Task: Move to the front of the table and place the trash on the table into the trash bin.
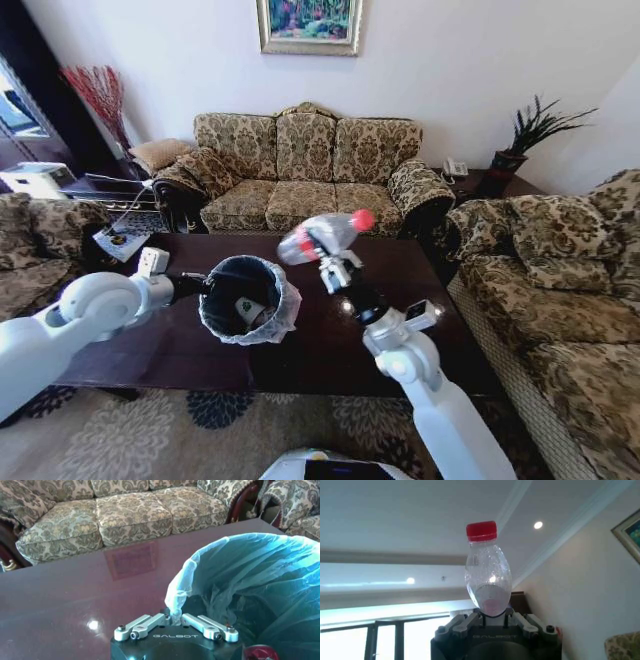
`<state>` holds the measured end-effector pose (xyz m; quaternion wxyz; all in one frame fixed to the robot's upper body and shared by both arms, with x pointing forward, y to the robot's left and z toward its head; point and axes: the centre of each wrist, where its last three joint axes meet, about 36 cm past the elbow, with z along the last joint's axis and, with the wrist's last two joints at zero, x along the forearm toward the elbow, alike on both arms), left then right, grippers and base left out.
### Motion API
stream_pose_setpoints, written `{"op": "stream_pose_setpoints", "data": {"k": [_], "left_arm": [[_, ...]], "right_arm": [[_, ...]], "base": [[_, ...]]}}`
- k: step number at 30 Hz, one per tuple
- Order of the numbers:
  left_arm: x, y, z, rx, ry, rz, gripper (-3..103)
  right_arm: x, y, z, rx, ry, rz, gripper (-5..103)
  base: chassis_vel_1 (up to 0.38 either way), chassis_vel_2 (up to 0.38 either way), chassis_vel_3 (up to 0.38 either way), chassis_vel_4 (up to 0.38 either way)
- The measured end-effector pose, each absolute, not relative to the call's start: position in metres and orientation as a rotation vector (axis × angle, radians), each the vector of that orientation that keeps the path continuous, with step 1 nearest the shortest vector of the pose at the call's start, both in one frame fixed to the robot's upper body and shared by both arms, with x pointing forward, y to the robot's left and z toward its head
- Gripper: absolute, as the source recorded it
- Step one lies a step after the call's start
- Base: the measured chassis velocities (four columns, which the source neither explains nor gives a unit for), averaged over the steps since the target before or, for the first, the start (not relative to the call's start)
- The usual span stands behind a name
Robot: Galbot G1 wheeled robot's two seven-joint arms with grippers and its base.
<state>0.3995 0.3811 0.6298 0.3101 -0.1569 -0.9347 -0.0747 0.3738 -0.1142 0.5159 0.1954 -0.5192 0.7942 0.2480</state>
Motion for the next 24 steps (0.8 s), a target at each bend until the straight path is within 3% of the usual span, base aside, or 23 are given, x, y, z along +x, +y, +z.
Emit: {"op": "stream_pose_setpoints", "data": {"k": [12, 24], "left_arm": [[0.395, 0.374, 0.634, -0.431, -2.475, -0.191, 0], [0.394, 0.372, 0.634, -0.435, -2.473, -0.187, 0]], "right_arm": [[0.387, -0.07, 0.483, -1.539, 2.299, 0.449, 14], [0.391, -0.065, 0.479, -1.52, 2.317, 0.429, 16]], "base": [[0.0, 0.0, 0.0, 0.0], [0.0, 0.0, 0.0, 0.0]]}}
